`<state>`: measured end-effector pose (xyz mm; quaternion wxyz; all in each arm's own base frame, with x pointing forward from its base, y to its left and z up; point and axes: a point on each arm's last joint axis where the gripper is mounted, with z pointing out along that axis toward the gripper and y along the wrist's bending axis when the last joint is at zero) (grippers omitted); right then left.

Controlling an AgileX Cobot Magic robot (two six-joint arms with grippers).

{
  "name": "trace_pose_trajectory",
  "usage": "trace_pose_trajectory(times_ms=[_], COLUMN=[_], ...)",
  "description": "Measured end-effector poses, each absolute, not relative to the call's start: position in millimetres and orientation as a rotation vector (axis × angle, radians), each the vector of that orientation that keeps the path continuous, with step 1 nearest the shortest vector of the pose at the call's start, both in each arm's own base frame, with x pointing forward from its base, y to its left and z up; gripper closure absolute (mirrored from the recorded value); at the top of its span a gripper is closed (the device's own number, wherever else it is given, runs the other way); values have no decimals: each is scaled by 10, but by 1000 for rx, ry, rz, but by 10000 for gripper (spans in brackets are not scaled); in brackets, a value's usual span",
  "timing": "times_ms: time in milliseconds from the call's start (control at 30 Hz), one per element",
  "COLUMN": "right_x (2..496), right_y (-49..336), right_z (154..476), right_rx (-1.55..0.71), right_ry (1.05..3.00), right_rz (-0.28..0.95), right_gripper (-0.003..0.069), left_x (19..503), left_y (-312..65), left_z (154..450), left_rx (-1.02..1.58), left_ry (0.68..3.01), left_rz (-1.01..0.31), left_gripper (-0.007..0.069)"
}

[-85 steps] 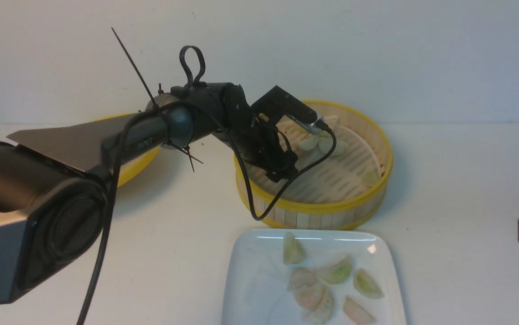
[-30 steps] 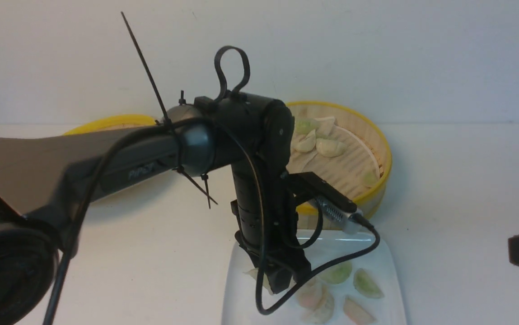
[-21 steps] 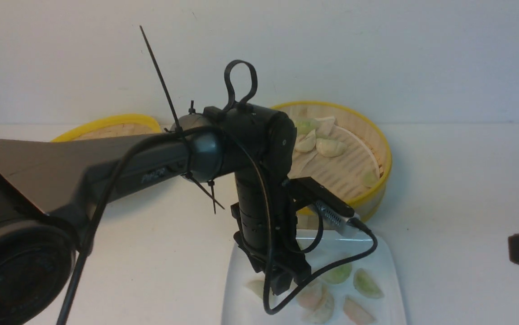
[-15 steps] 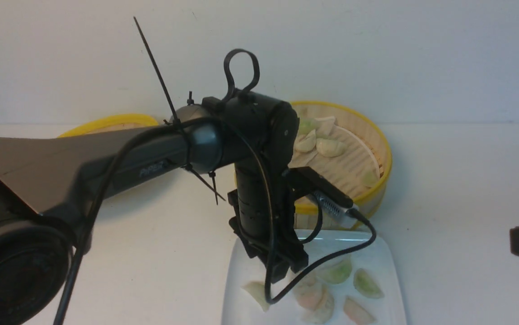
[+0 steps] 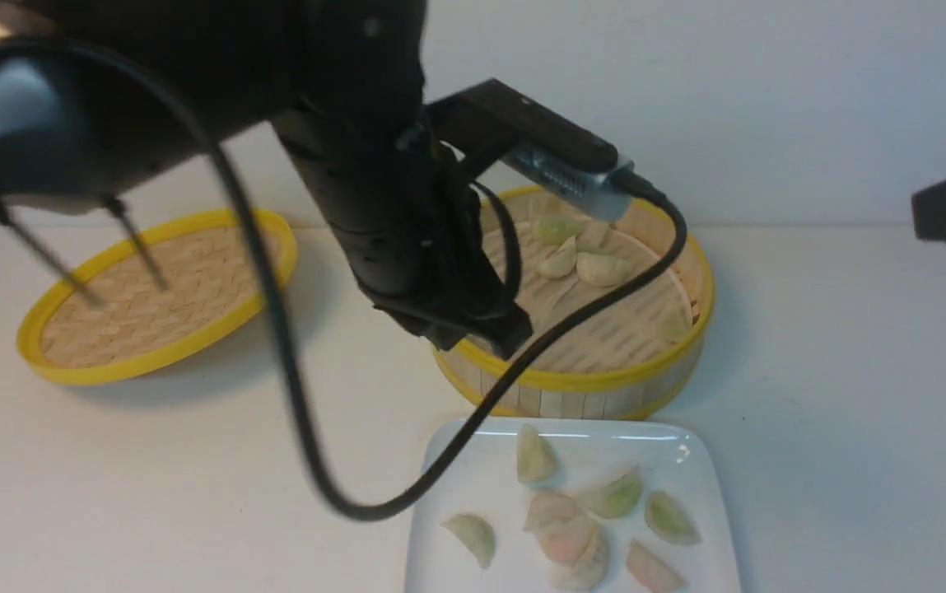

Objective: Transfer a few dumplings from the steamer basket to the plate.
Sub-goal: Use the right arm to grab a dumpling from inside the steamer

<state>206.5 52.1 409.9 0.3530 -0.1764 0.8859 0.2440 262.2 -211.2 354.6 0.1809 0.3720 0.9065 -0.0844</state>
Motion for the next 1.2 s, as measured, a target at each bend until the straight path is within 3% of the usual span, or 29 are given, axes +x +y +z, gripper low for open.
trace_pose_trajectory(times_ms=[167,267,400,533,800,933,1200], right_x=[2540,2772,3261,3616,4159,4274,4363], right_y=[865,1075,1431,1596,1706,1692,1681], right_z=[3926,3772,3410,3116,2495,2298,2038], right_rx=[-686,-808,-973,-938,-894,-859,-803], right_ry=[2391,2439,2520,2605,2717,2758,2801], right_rz=[563,499,325,243,89,2,-64], right_gripper=[672,669,648,589,347,270,246], left_x=[2028,1802,1437,1226,867,747,651], left_y=[-1735,-1587,-1365,-1248,-1051,-962,-890], left_z=[3823,3823,3715,3618,3633,3707,3759], left_rx=[1017,1013,1015,1009,989,980,974], left_ry=[2505,2504,2524,2535,2464,2404,2358], left_rz=[-367,-404,-474,-537,-662,-678,-690], left_gripper=[631,631,631,631,631,631,631])
